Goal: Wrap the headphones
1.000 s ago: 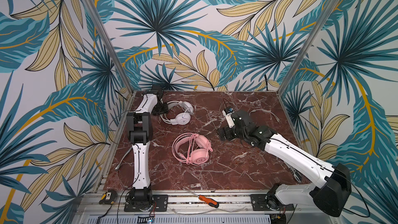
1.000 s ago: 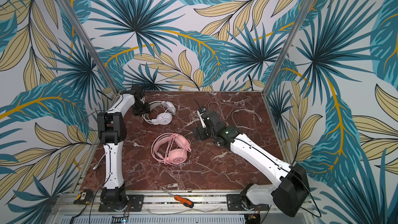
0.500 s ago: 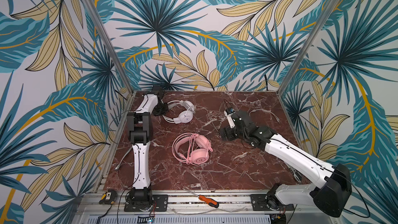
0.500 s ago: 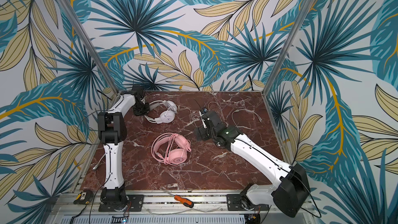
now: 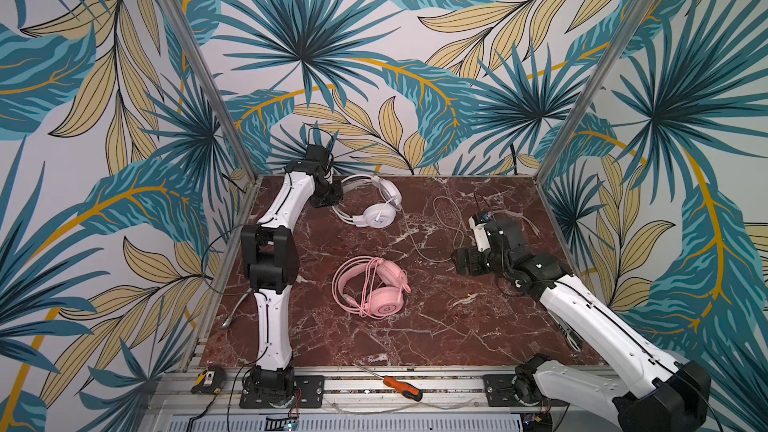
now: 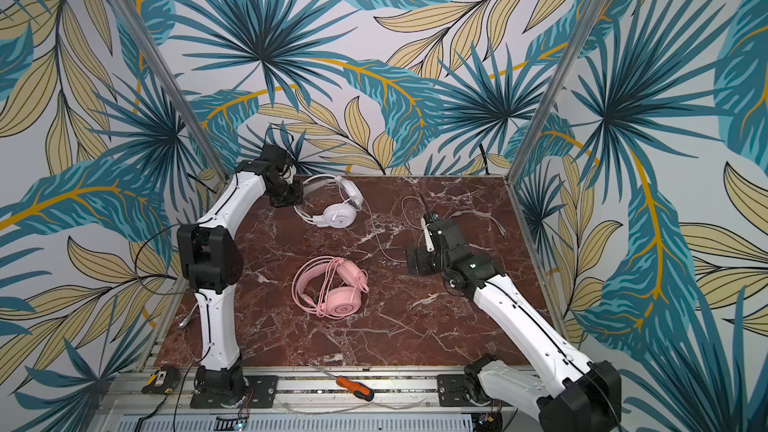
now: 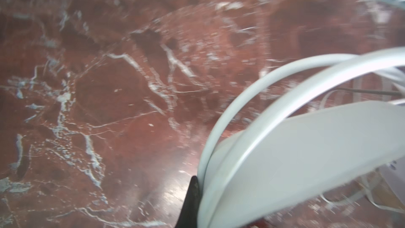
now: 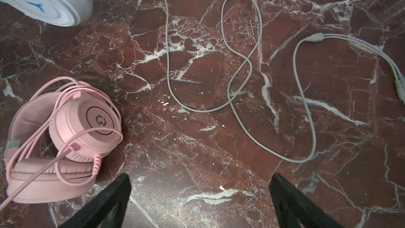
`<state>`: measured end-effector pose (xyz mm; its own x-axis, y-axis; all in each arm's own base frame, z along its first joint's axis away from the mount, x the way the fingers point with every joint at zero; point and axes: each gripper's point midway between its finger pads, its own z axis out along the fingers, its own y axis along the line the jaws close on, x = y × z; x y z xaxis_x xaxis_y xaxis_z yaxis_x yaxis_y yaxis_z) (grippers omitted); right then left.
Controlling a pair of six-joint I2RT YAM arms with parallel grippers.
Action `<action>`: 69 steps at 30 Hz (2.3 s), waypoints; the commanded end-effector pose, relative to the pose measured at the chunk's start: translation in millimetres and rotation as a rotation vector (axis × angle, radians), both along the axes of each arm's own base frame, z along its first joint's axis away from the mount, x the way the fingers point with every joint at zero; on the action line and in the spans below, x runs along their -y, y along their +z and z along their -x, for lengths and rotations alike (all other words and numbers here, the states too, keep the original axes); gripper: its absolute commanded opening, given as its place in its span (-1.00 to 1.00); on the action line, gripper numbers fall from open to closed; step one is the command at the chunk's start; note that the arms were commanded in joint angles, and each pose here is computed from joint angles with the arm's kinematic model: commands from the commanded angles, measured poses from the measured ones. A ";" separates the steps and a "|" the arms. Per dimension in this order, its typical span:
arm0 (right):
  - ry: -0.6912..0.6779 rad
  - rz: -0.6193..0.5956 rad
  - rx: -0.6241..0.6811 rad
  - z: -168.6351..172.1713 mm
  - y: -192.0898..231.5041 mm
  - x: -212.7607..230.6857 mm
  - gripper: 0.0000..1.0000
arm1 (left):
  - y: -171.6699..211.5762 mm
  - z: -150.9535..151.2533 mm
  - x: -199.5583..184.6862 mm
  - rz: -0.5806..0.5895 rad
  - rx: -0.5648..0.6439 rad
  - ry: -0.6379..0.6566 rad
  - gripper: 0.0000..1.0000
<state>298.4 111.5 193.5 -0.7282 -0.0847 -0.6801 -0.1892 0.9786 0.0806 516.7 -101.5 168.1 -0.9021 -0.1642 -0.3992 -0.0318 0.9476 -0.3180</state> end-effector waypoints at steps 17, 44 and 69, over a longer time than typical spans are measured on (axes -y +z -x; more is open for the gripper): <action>0.354 -0.320 0.170 -55.7 -2.2 -68.9 0.93 | 146.8 89.0 61.2 0.249 0.225 -0.216 -1.00; 0.372 -0.445 0.025 -106.3 -112.4 -137.6 0.21 | 174.5 93.2 74.2 0.402 0.191 -0.140 -1.00; 0.297 -0.447 -0.005 -78.1 -127.9 -118.6 0.33 | 164.0 74.3 60.8 0.427 0.140 -0.021 -1.00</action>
